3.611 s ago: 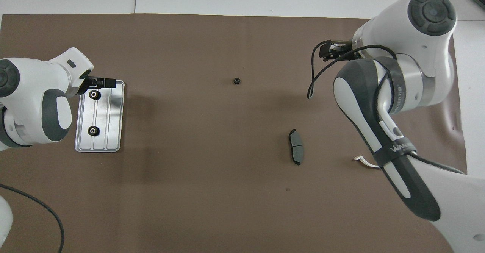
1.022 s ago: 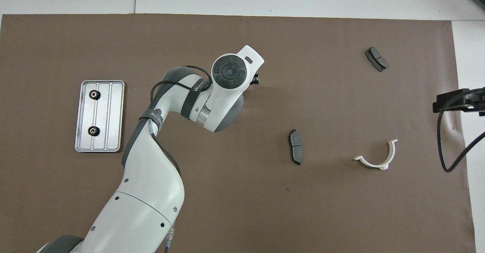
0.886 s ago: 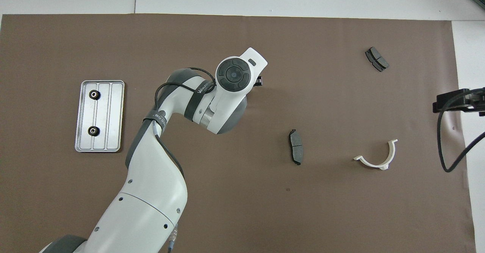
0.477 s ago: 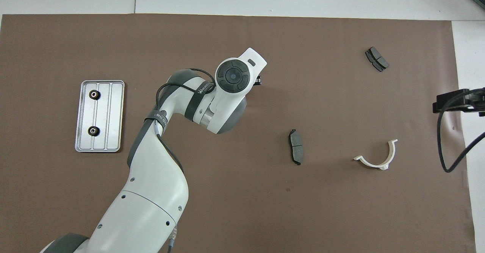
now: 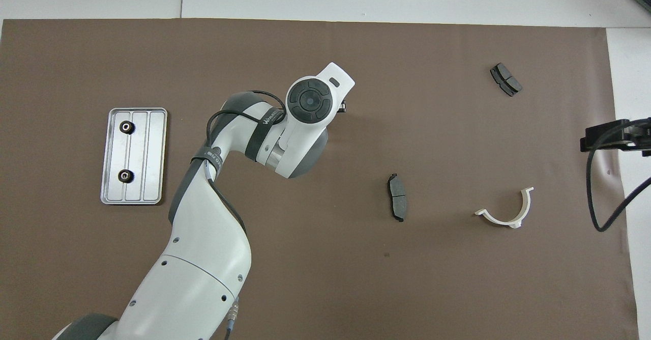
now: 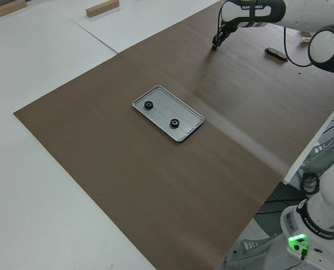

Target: Pick bearing gear from pile to tray

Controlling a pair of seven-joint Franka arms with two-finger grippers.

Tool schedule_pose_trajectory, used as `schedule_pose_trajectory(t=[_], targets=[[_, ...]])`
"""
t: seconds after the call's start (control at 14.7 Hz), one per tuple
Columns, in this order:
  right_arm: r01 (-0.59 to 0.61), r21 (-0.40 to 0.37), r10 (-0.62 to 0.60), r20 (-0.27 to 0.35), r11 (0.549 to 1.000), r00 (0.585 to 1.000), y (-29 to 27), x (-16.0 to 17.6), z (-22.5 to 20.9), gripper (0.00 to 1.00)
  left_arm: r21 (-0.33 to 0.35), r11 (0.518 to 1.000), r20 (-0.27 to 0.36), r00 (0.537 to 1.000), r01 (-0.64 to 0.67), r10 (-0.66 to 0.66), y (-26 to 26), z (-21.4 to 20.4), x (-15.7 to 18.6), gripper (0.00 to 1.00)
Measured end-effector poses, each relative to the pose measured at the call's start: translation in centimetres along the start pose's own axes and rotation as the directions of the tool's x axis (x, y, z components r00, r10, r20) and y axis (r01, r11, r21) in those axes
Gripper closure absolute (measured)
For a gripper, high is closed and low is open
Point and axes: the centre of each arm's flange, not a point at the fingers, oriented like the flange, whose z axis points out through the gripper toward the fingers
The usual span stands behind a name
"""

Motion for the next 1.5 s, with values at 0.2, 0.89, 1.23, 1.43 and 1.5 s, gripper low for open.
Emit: schedule_pose_trajectory(t=[0.2,0.89,1.23,1.43,1.5], targets=[[0.000,0.000,0.000,0.000,1.000,1.000,0.0,0.0,0.0,0.00,0.018,1.000,-0.008,1.000,0.013,-0.013,-1.2,-1.0,1.0,0.77],[0.003,0.000,-0.003,0.000,1.000,1.000,-0.2,0.0,0.0,0.00,0.090,0.996,0.064,0.998,0.021,-0.027,-16.2,-7.5,0.7,0.77],[0.003,0.000,-0.003,0.000,1.000,1.000,-0.2,0.0,0.0,0.00,0.076,0.997,0.108,0.994,-0.031,0.022,-29.7,-11.0,-0.4,0.77],[0.003,0.000,-0.003,0.000,1.000,1.000,-0.2,0.0,0.0,0.00,0.082,0.997,0.121,0.993,-0.012,0.002,-35.7,-10.6,-1.5,0.77],[0.003,0.000,-0.003,0.000,1.000,1.000,-0.2,0.0,0.0,0.00,0.085,0.996,0.116,0.993,-0.006,-0.004,-37.2,-10.1,-1.9,0.77]])
